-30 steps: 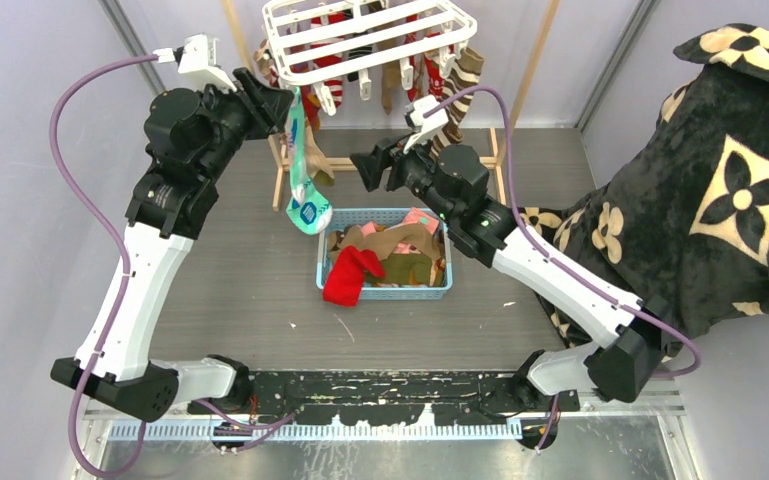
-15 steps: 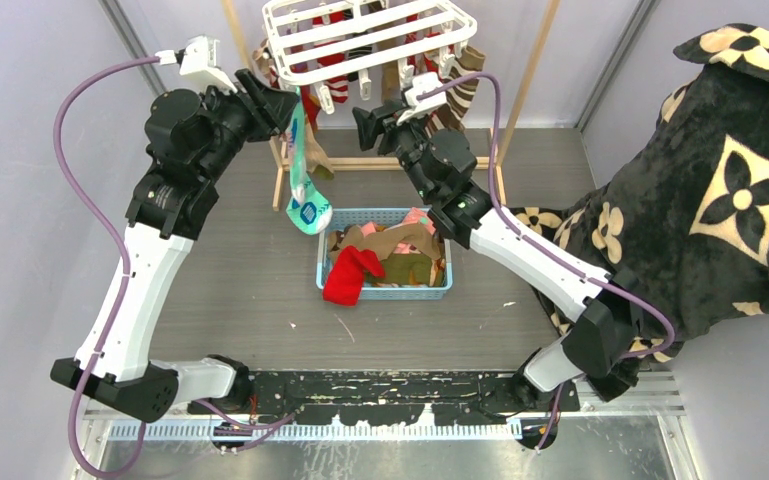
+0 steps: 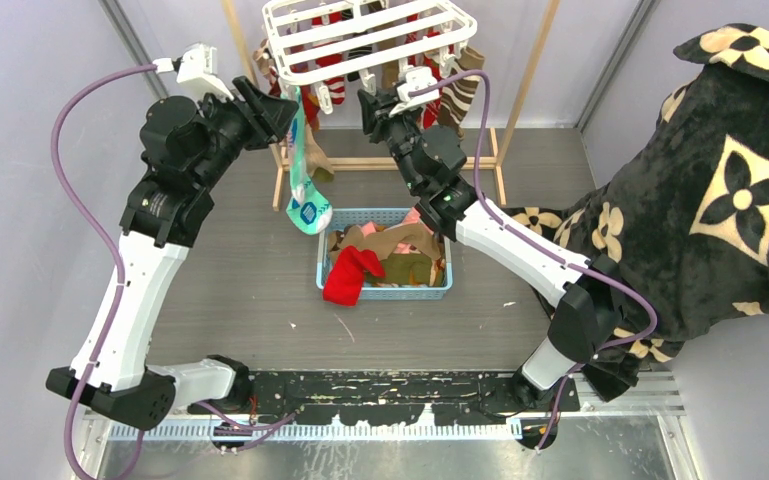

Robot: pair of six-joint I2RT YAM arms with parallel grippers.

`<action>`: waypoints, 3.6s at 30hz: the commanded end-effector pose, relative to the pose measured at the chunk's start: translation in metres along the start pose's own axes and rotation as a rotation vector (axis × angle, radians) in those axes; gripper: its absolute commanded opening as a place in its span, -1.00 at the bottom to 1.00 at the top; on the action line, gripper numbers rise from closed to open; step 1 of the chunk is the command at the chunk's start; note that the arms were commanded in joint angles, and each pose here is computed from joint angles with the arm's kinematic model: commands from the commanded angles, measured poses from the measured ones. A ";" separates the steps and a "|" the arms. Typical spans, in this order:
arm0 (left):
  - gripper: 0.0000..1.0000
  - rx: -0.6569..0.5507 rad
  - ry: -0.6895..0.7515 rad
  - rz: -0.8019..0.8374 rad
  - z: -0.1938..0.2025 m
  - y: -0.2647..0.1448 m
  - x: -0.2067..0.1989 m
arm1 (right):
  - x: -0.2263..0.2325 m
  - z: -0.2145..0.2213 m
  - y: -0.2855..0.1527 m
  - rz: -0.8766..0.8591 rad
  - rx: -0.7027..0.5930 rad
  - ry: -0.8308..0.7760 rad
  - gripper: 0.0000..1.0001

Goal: Clip the socks to the hanger
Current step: Open the clamp at the hanger, then pick up the sock from the bin.

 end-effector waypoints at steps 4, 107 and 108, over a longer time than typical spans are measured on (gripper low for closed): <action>-0.06 -0.034 -0.013 0.043 -0.011 -0.015 -0.010 | -0.001 -0.056 -0.004 0.002 -0.164 0.047 -0.67; -0.93 -0.025 0.099 0.200 0.000 0.055 -0.064 | 0.073 0.098 -0.211 -0.820 0.554 -0.154 0.54; -0.93 -0.024 0.099 0.200 0.000 0.055 -0.064 | 0.078 0.106 -0.218 -0.843 0.571 -0.192 0.55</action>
Point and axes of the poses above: each gripper's point midway between its finger pads, its own y axis out along the fingers, its own x axis along the line the jaws close on, z = x × y, the point moved 4 cm from there along -y, back along the fingers, and after that the axes turned 7 degrees about -y, right-handed, at the moved point
